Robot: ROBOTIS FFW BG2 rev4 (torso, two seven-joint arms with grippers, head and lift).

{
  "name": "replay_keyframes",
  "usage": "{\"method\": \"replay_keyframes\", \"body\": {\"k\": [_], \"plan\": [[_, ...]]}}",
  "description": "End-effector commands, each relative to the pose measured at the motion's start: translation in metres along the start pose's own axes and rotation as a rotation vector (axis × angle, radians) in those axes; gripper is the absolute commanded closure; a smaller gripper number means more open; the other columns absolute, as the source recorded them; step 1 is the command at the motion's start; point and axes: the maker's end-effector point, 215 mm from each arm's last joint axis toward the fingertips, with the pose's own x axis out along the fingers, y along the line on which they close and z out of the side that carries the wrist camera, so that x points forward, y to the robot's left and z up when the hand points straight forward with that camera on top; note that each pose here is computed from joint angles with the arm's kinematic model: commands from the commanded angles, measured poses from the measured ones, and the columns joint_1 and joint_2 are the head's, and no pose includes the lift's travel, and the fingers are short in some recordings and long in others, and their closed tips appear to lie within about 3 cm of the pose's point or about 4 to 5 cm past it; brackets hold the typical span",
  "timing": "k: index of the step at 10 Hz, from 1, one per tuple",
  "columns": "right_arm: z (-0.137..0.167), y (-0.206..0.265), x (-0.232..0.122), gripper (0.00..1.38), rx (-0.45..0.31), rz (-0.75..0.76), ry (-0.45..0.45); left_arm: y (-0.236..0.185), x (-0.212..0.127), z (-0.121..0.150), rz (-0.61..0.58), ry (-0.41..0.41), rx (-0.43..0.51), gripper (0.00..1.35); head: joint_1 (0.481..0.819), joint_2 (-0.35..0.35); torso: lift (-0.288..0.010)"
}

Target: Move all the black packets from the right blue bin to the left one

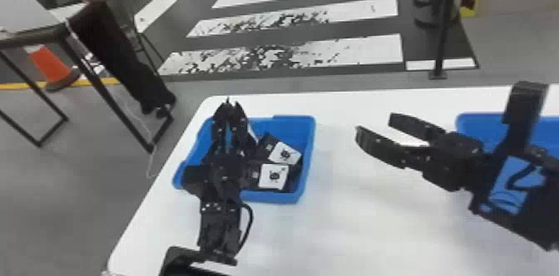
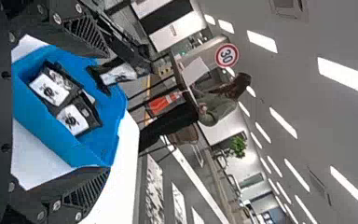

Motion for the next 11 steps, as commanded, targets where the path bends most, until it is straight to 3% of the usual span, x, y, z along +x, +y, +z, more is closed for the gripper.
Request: {"method": "replay_keyframes", "body": {"k": [1,3,4,6,8,9,11], "plan": [[0.019,-0.034,-0.028,0.13,-0.045,-0.097,-0.064,0.009,-0.007,0.003,0.008,-0.018,-0.017,0.04,0.686,0.35,-0.168],[0.059,-0.078,-0.081,0.12,-0.185,-0.261,-0.156,-0.007,-0.025,0.022,-0.03,-0.055,-0.181,0.12,0.683,0.333,-0.168],[0.07,-0.09,-0.107,0.12,-0.222,-0.327,-0.201,-0.025,-0.039,0.036,-0.066,-0.06,-0.226,0.11,0.682,0.28,-0.168],[0.069,-0.103,-0.15,0.12,-0.276,-0.468,-0.216,-0.078,-0.056,0.042,-0.185,0.011,-0.286,0.11,0.689,0.194,-0.168],[0.049,-0.102,-0.179,0.12,-0.272,-0.579,-0.21,-0.117,-0.068,0.033,-0.264,0.082,-0.297,0.11,0.695,0.08,-0.168],[0.038,-0.105,-0.184,0.12,-0.281,-0.607,-0.186,-0.122,-0.074,0.023,-0.284,0.15,-0.247,0.11,0.695,0.043,-0.168],[0.026,-0.103,-0.192,0.12,-0.286,-0.637,-0.166,-0.112,-0.076,0.027,-0.248,0.145,-0.23,0.09,0.695,0.023,-0.168]]}}
